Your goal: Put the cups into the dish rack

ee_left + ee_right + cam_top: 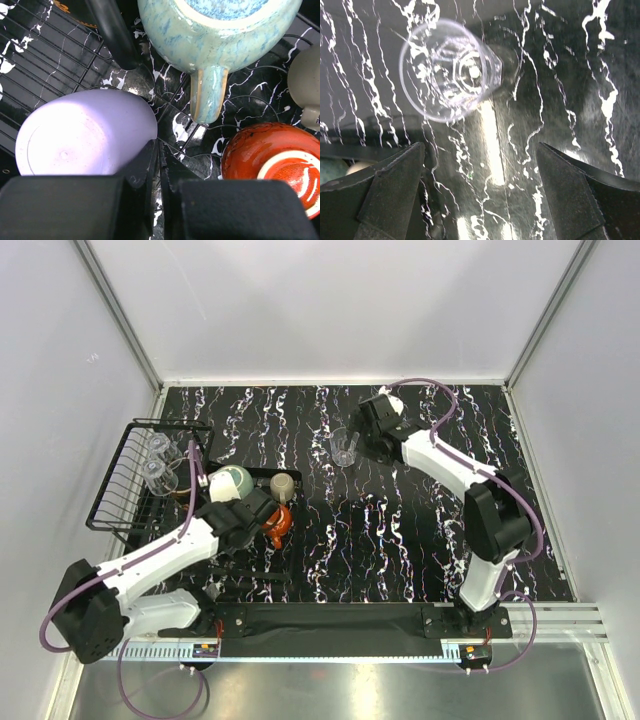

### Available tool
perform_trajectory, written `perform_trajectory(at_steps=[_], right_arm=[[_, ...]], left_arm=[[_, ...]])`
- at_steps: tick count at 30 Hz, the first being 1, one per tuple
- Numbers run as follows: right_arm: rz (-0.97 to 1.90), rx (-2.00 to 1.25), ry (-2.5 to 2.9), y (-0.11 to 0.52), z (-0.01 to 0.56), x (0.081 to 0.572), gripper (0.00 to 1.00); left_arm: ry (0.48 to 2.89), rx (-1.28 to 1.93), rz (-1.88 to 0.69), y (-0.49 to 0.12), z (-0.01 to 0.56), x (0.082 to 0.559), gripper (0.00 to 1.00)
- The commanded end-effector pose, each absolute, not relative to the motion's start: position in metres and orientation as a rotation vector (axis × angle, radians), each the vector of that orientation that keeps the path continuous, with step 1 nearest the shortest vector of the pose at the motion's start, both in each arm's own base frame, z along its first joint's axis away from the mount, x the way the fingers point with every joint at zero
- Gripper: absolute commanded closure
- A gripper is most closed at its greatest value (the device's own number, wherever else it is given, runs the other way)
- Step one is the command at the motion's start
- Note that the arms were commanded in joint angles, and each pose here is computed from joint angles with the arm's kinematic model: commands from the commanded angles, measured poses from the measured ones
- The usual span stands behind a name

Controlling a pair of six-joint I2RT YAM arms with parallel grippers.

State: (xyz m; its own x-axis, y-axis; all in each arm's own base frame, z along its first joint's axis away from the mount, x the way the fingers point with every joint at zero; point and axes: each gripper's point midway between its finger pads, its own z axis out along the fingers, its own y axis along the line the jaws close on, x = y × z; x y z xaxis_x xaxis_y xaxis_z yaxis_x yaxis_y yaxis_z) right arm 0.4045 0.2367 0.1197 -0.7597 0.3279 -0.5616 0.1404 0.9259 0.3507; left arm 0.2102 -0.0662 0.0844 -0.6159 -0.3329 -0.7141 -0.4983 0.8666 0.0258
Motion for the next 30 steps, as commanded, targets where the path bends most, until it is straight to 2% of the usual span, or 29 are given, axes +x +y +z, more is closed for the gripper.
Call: perform_trajectory(at_steps=[1, 4, 8, 10, 12, 15, 19, 23, 26, 27, 29, 30], right_arm=[[0.385, 0.364, 2.384, 0.236, 0.14, 0.426, 0.0], [0.38, 0.383, 2.378, 0.235, 0.14, 0.436, 0.01], [0.383, 0.397, 2.374, 0.237, 0.138, 0.448, 0.02], [0.377, 0.403, 2.378, 0.238, 0.133, 0.455, 0.03], [0.38, 0.409, 2.387, 0.24, 0.128, 0.46, 0.05], [0.394, 0.407, 2.412, 0.246, 0.117, 0.463, 0.09], [0.396, 0.433, 2.43, 0.247, 0.101, 0.463, 0.11], [0.414, 0.436, 2.449, 0.251, 0.09, 0.465, 0.19], [0.418, 0.437, 2.452, 0.253, 0.087, 0.465, 0.3], [0.416, 0.44, 2.454, 0.252, 0.085, 0.465, 0.37], [0.419, 0.443, 2.447, 0.252, 0.085, 0.465, 0.42], [0.414, 0.449, 2.453, 0.251, 0.082, 0.463, 0.48]], left_arm=[[2.225, -0.63, 0.233, -0.065, 0.098, 0.218, 0.9], [2.214, -0.662, 0.171, -0.068, 0.105, 0.216, 0.88], [2.193, -0.632, 0.002, -0.083, 0.12, 0.22, 0.78], [2.182, -0.588, -0.106, -0.096, 0.132, 0.224, 0.58], [2.162, -0.532, -0.191, -0.107, 0.146, 0.228, 0.31], [2.149, -0.456, -0.3, -0.122, 0.161, 0.229, 0.14], [2.151, -0.348, -0.464, -0.147, 0.178, 0.226, 0.1], [2.163, -0.283, -0.575, -0.167, 0.188, 0.223, 0.1], [2.179, -0.24, -0.645, -0.181, 0.19, 0.221, 0.11], [2.183, -0.228, -0.663, -0.184, 0.19, 0.221, 0.11], [2.195, -0.2, -0.71, -0.194, 0.191, 0.219, 0.11], [2.201, -0.194, -0.733, -0.198, 0.192, 0.218, 0.11]])
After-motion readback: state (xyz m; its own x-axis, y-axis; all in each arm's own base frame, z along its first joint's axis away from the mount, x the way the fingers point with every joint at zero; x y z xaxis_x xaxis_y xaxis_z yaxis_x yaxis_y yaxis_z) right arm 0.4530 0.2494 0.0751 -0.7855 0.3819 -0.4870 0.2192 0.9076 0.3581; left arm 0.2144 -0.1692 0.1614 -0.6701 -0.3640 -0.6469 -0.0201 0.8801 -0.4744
